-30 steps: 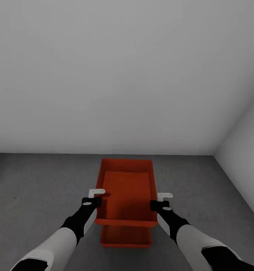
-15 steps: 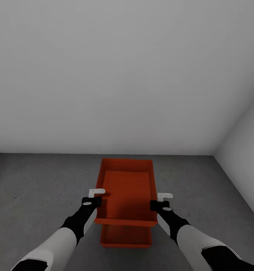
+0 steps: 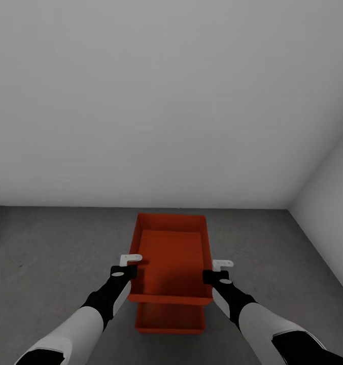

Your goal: Move the two storage containers from the living room to the garage. In the garage, place one container on the floor and stack the other container on top of it (either order is fine).

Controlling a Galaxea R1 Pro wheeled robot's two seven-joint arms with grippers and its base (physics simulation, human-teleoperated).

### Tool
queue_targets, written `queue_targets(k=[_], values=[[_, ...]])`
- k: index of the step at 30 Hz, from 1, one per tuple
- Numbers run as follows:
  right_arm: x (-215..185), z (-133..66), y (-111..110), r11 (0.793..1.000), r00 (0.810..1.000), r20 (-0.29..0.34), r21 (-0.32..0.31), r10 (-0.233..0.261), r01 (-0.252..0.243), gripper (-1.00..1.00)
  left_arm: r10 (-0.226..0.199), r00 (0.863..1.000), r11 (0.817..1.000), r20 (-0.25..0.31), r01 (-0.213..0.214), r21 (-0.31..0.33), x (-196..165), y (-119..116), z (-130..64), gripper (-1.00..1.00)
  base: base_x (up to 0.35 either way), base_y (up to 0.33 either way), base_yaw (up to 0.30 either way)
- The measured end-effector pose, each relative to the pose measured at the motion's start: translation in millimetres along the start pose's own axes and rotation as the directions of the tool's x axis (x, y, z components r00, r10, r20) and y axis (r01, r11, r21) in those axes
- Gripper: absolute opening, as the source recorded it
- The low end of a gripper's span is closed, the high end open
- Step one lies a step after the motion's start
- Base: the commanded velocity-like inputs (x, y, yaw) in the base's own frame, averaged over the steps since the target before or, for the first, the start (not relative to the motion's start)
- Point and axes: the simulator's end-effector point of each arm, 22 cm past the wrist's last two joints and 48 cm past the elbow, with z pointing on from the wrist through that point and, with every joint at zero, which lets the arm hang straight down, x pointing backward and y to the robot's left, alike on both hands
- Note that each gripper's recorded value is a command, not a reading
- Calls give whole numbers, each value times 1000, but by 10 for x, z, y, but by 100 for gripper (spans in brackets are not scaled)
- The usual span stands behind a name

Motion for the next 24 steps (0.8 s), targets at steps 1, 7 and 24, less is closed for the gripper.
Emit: queue_targets(k=[1,7,24], values=[[-1,0,1,1000,1000,0,0,0,0,-100,-1,1000,1000,0,1,0,0,0,0,-100,-37,0,0],[-8,6,-13,1000,1000,-6,1,-13,13,-100,-10,1000,1000,-8,10,1,31,-9,2,-100,-134,0,0],[-9,0,5,1000,1000,-6,0,-13,13,-100,-11,1000,1000,-8,11,2,36,7,5,-100,-65,0,0]])
